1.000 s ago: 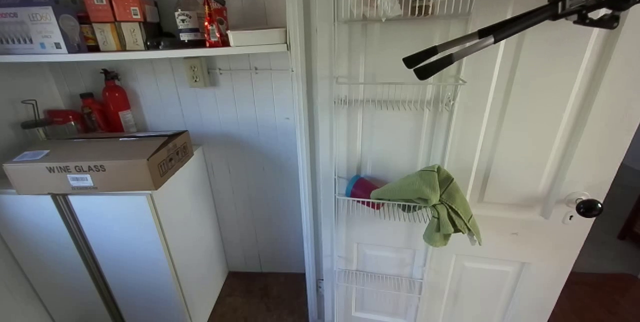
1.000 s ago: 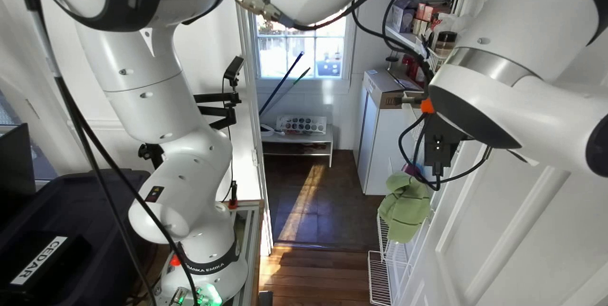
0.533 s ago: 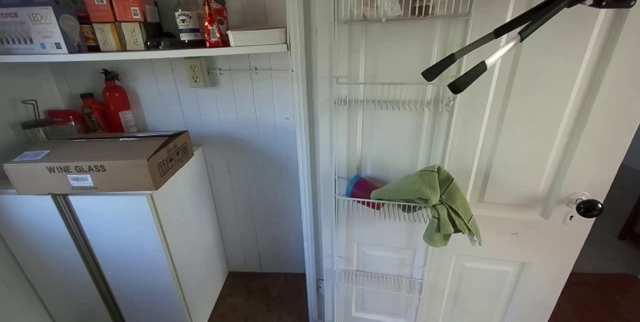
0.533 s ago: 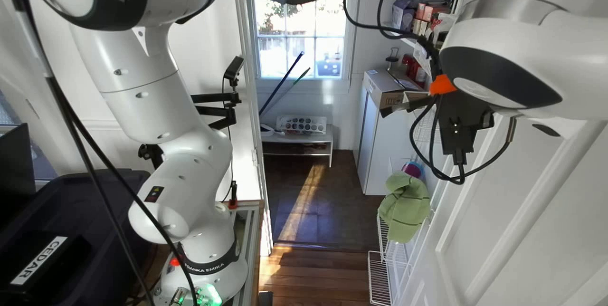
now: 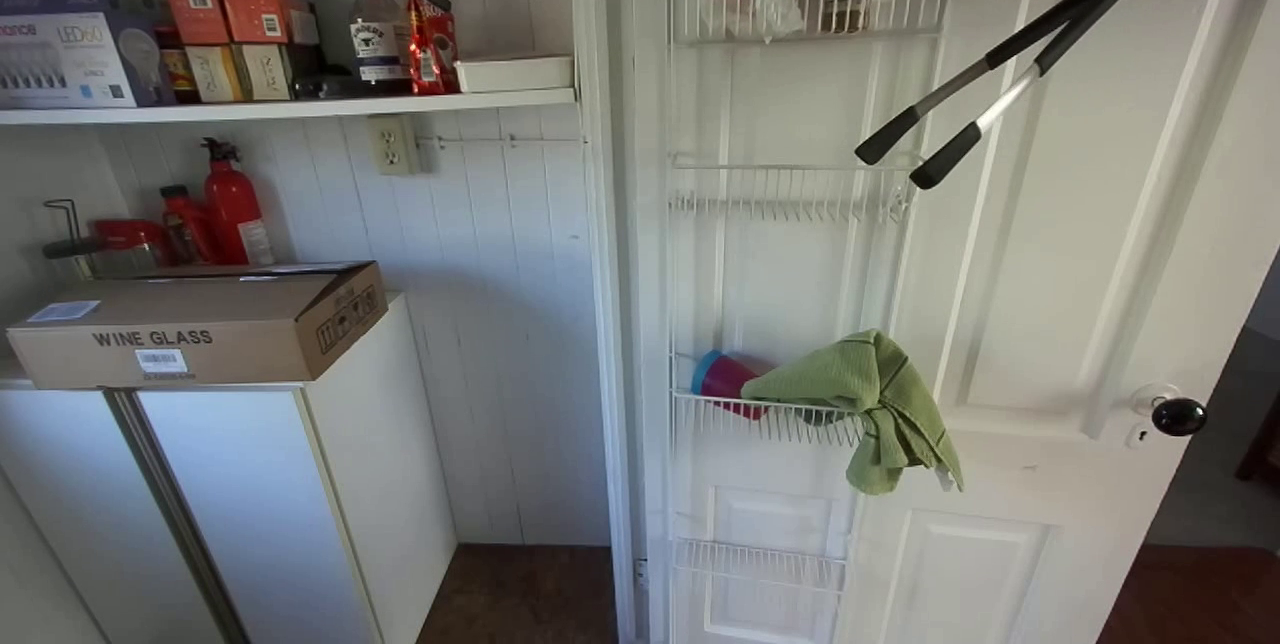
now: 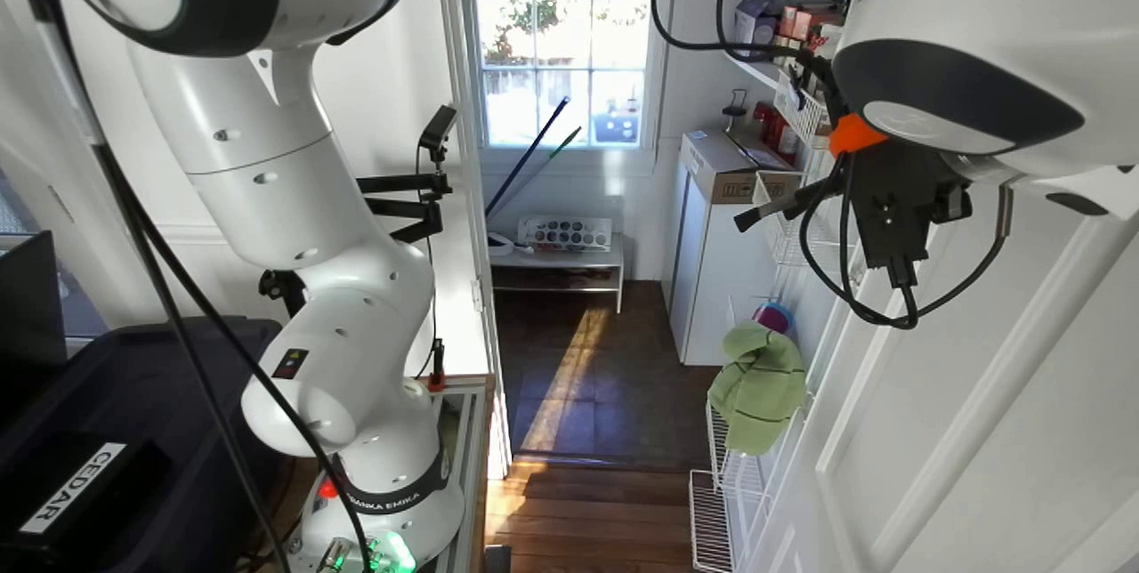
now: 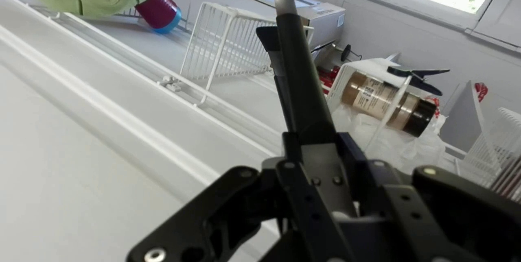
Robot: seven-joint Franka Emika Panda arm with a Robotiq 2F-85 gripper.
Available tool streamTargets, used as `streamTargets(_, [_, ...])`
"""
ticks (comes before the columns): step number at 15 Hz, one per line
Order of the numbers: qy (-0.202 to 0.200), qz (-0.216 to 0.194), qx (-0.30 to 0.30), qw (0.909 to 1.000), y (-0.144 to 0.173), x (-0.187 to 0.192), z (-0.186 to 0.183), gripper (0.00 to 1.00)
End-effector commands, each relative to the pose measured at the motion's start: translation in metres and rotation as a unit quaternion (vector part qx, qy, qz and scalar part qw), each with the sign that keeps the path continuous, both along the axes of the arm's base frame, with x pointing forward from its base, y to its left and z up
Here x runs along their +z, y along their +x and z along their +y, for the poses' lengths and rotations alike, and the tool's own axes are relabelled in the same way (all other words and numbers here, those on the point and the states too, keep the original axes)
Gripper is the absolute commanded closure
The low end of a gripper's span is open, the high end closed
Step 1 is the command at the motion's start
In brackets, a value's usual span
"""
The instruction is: Hang the black and silver tongs through the spaces of the rack
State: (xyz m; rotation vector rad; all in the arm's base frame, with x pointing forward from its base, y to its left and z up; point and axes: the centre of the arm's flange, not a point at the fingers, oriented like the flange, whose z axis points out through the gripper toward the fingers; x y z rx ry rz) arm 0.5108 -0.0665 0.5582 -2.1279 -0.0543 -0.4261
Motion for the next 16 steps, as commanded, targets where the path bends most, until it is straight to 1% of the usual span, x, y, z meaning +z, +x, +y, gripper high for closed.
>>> streamTargets(1, [0.006,-0.028,-0.044,0.9986,0.007,-0.004,0.008,0.93])
streamTargets(4, [0.0,-0.034,-0.057,0.9978,0.012,-0.002,0.01,0.93])
streamTargets(8, [-0.025,-0.036,-0.047,0.9979,0.009,0.009,0.013,0.93])
streamTargets(16, [-0.099,-0.055,-0.018,0.9935,0.004,0.033,0.027,0.93])
